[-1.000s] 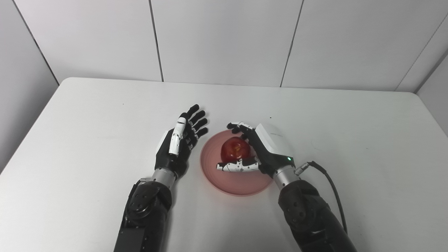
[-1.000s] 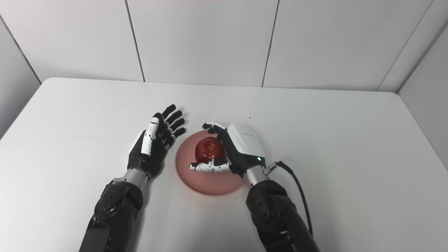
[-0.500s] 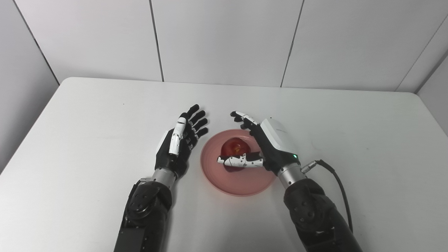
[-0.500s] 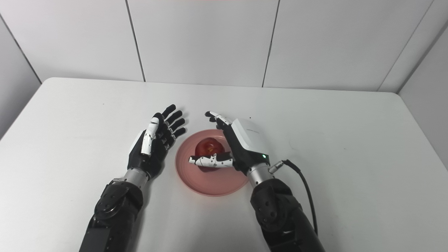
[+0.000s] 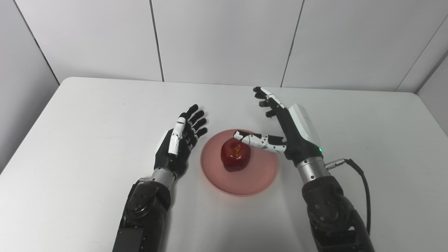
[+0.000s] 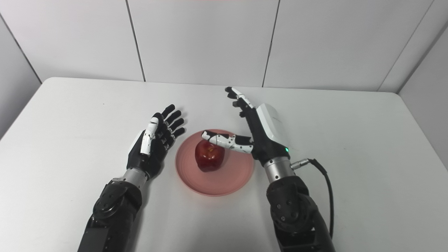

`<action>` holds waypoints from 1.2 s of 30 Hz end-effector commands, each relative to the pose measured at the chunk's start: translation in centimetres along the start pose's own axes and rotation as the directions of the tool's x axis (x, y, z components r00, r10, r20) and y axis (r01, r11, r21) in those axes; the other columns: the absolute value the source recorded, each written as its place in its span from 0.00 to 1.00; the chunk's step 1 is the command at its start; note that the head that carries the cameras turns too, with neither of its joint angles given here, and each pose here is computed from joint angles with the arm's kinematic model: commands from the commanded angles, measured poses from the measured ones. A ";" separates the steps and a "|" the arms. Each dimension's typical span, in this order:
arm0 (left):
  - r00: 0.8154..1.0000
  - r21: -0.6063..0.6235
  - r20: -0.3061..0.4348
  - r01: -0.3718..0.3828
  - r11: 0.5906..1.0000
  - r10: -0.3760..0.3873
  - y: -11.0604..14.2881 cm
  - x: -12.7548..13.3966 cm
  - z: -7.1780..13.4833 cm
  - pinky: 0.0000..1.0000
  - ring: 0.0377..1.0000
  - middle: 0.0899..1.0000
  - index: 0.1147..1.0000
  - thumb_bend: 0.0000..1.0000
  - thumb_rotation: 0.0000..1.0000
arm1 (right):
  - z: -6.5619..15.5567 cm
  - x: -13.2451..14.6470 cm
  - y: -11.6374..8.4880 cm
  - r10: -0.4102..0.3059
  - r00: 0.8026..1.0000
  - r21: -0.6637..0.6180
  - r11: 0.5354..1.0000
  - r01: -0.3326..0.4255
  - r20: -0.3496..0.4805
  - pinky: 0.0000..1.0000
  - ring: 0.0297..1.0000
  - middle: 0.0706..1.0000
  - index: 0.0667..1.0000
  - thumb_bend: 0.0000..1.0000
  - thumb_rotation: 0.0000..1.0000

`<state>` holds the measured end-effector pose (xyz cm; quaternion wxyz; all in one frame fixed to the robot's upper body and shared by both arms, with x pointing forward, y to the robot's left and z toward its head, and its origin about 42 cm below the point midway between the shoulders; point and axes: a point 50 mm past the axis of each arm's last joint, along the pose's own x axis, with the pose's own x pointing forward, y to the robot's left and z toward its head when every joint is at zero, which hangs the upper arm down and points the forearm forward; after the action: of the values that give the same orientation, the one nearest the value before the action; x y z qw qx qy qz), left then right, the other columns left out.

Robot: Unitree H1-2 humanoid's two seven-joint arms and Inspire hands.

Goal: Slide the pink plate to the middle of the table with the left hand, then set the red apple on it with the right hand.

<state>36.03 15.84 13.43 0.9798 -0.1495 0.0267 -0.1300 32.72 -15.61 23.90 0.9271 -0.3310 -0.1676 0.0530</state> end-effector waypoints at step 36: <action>1.000 0.026 -0.006 -0.013 1.000 0.013 0.3 -1.6 -0.3 0.95 0.95 0.96 0.93 0.38 1.00 | -6.9 -3.2 2.2 -0.131 0.972 0.528 0.821 0.216 -0.194 1.00 0.99 0.99 1.00 0.39 1.00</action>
<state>35.00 16.15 13.40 0.9822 -0.1358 0.0192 -0.1283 31.76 -18.97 15.19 0.9971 -0.0515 -0.0557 -0.0099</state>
